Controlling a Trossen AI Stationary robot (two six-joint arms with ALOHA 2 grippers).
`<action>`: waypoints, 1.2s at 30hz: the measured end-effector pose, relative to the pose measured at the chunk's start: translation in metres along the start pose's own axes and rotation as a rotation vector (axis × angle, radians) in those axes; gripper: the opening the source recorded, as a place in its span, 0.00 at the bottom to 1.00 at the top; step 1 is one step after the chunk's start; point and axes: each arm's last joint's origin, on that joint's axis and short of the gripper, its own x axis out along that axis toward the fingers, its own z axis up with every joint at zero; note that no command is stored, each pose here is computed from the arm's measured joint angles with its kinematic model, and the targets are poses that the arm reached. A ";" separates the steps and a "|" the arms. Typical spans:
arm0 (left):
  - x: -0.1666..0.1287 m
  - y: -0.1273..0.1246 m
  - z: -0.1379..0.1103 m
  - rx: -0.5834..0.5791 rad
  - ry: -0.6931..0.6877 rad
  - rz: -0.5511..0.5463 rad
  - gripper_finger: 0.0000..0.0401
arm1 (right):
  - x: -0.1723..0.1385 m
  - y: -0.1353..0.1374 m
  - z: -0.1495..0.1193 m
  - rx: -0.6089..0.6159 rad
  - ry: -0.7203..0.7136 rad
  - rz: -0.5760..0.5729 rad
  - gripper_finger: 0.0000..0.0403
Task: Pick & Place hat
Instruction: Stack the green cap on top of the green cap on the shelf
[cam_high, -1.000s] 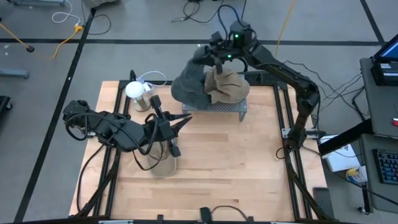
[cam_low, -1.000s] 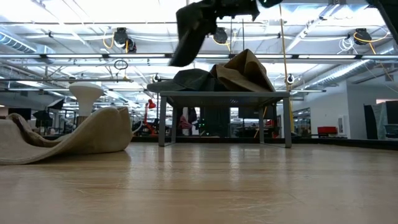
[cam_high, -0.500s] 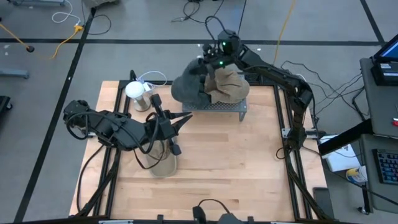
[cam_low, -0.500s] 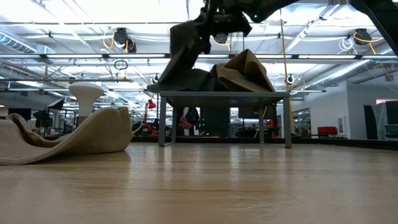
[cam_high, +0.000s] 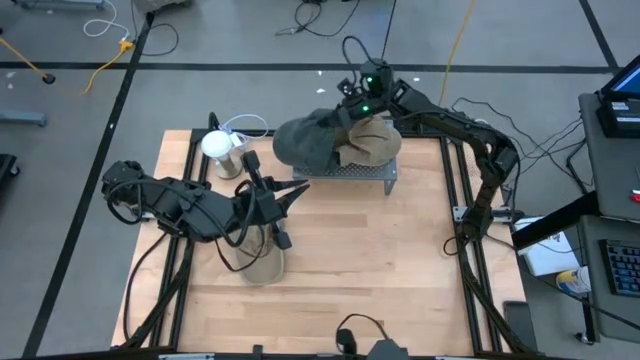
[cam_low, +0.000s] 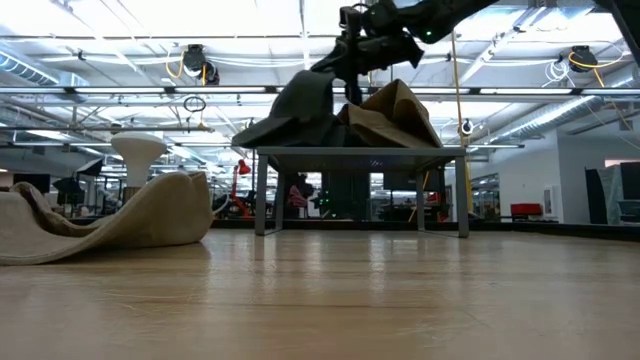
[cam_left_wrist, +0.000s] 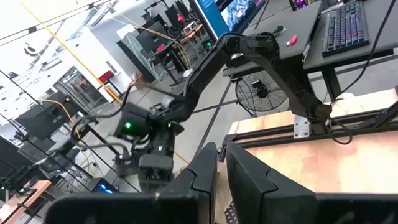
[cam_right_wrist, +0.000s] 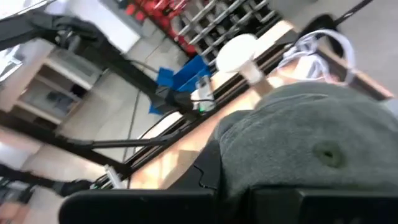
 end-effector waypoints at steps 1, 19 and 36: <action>0.000 0.000 0.000 0.000 0.000 0.000 0.10 | -0.003 0.001 0.000 0.003 -0.004 -0.010 0.00; 0.000 0.000 0.000 -0.003 -0.001 -0.001 0.10 | -0.001 0.000 -0.018 0.020 0.047 -0.262 0.02; 0.001 -0.002 0.001 -0.009 -0.039 -0.105 0.10 | -0.016 0.012 -0.009 -0.059 -0.023 -0.330 0.02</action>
